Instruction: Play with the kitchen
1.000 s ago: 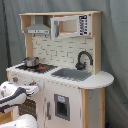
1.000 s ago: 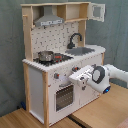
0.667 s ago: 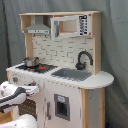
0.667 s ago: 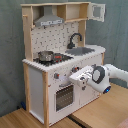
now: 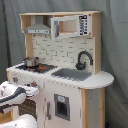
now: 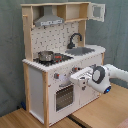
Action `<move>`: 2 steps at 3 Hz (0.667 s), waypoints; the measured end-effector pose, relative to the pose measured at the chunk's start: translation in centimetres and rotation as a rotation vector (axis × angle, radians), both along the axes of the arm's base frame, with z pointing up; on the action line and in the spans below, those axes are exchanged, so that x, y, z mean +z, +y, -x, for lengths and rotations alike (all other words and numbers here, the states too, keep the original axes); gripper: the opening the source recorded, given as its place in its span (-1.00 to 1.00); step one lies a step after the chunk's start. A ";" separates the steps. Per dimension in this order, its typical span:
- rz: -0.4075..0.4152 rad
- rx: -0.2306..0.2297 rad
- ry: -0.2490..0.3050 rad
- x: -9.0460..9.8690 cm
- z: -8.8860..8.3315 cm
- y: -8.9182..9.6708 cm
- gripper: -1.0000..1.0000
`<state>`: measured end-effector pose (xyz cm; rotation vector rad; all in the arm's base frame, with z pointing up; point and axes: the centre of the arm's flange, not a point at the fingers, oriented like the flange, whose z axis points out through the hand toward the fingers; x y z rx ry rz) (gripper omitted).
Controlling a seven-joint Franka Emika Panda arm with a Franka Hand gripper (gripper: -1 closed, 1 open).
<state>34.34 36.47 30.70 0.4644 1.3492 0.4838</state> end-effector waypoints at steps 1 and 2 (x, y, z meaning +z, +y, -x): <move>-0.103 0.023 0.024 -0.4 0.3 0.2 1.00; -0.208 0.046 0.054 -0.8 0.8 0.5 1.00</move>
